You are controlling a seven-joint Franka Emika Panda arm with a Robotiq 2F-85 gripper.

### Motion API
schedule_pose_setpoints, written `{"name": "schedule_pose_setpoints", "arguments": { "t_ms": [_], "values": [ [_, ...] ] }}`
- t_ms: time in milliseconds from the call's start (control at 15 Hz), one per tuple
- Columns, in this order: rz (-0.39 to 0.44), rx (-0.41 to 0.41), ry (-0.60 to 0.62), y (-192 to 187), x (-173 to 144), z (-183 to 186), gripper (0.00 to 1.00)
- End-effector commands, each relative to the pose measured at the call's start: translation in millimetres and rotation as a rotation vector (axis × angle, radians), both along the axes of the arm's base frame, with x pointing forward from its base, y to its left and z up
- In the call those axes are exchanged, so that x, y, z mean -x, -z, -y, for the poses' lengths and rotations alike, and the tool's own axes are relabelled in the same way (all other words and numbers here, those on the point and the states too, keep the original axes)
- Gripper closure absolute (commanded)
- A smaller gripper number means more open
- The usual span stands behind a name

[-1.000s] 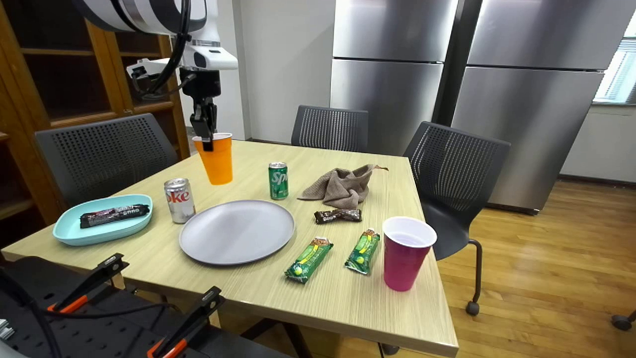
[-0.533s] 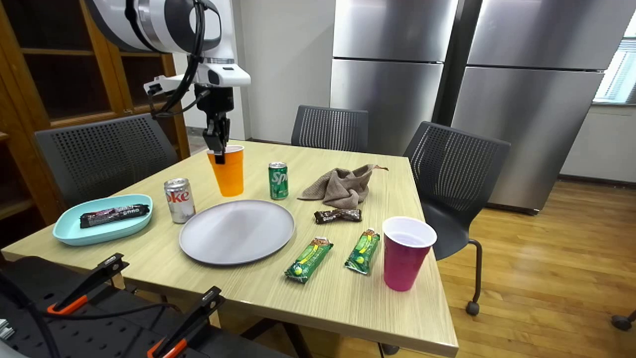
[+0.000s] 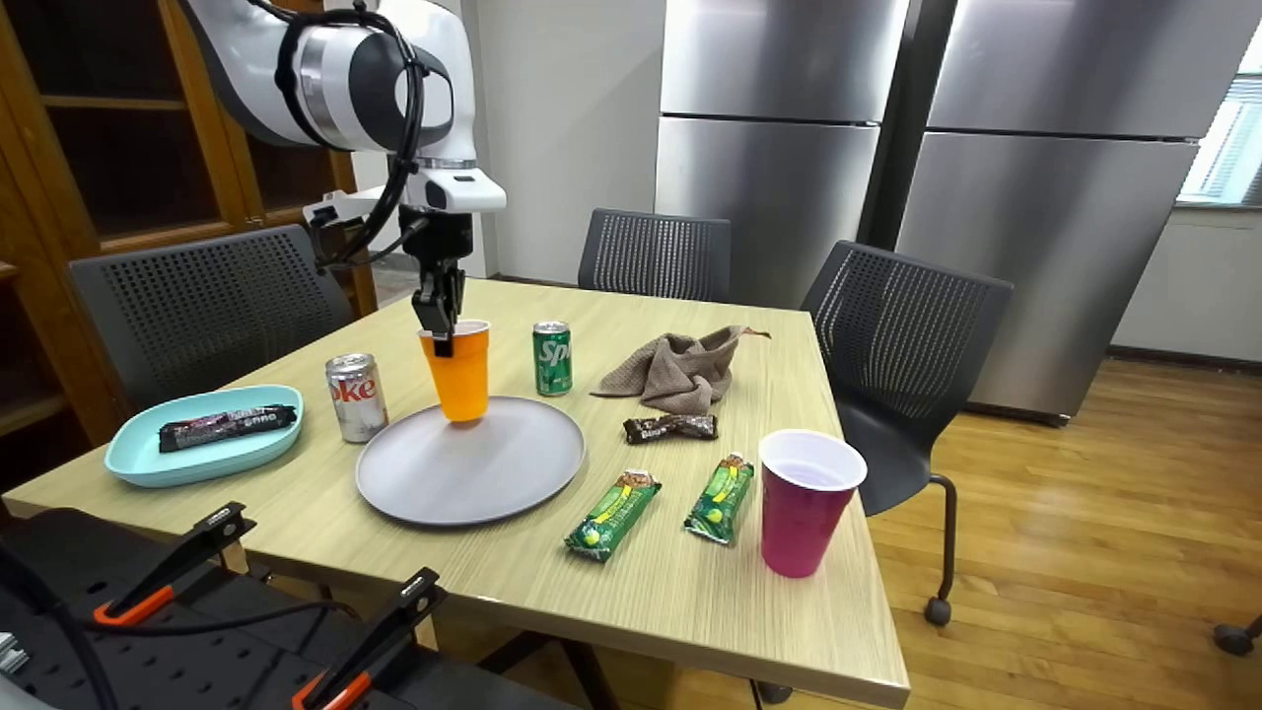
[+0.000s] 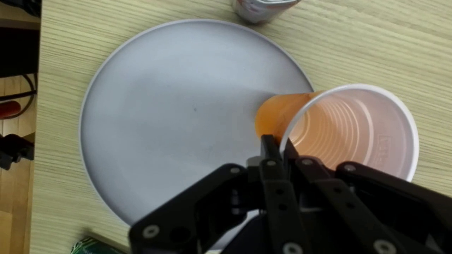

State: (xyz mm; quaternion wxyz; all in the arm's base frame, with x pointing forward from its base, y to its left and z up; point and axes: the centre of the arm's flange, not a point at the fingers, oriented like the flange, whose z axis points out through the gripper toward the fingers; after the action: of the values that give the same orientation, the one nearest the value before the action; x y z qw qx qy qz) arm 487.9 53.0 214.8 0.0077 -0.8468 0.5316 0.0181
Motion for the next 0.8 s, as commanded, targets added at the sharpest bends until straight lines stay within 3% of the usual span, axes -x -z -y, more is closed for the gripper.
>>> {"name": "schedule_pose_setpoints", "arguments": {
  "t_ms": [0,67,667,733],
  "values": [
    [0.002,0.008,0.014,3.3,-7.6,-2.3,0.84],
    [0.002,0.007,0.011,1.7,-6.7,-2.9,0.68],
    [0.048,-0.031,0.008,-51.8,-9.1,-2.8,0.02],
    [0.052,-0.039,0.012,-58.5,-10.1,-1.0,0.0]
  ]
}}
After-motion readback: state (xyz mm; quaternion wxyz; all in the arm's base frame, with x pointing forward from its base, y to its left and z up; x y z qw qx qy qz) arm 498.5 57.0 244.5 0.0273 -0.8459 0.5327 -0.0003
